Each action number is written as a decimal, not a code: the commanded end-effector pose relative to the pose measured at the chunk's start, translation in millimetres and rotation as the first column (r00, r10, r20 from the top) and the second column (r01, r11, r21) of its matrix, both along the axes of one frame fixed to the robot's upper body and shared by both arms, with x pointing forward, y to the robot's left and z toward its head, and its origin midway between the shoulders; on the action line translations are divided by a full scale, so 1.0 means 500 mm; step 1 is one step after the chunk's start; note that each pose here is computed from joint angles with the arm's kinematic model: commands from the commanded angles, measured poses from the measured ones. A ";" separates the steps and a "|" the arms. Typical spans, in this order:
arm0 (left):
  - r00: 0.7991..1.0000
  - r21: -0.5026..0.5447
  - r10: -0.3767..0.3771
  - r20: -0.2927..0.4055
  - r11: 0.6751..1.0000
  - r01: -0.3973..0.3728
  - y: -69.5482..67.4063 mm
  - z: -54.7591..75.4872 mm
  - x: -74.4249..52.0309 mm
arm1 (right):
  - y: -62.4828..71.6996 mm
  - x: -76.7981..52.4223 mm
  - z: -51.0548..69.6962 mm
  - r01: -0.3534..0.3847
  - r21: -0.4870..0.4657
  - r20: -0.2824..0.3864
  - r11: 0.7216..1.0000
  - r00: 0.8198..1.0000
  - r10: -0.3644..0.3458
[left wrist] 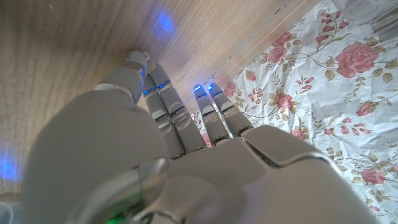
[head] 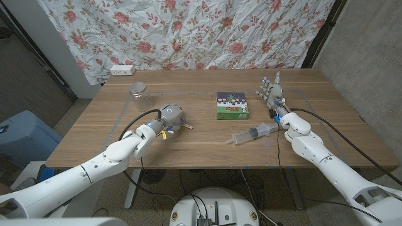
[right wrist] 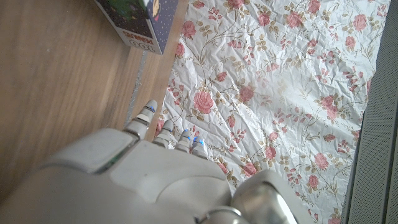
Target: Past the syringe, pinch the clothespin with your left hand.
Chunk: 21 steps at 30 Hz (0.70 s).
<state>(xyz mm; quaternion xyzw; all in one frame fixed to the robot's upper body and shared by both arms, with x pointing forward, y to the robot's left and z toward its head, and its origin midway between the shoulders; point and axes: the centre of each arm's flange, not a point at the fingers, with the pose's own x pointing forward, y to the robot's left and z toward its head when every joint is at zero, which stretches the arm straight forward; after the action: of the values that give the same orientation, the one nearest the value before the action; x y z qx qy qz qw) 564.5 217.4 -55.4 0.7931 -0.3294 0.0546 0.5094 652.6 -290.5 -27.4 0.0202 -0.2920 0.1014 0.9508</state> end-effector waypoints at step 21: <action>0.997 -0.051 -0.057 0.061 0.997 0.060 0.018 0.064 -0.059 | 0.000 0.000 0.000 0.000 0.000 0.000 1.000 1.000 0.000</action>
<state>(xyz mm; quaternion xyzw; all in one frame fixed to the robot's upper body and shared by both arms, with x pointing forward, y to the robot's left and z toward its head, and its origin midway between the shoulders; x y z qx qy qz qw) 545.1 220.7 -33.1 0.7788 -0.3563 0.0662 0.5120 652.6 -290.6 -27.4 0.0201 -0.2919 0.1014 0.9509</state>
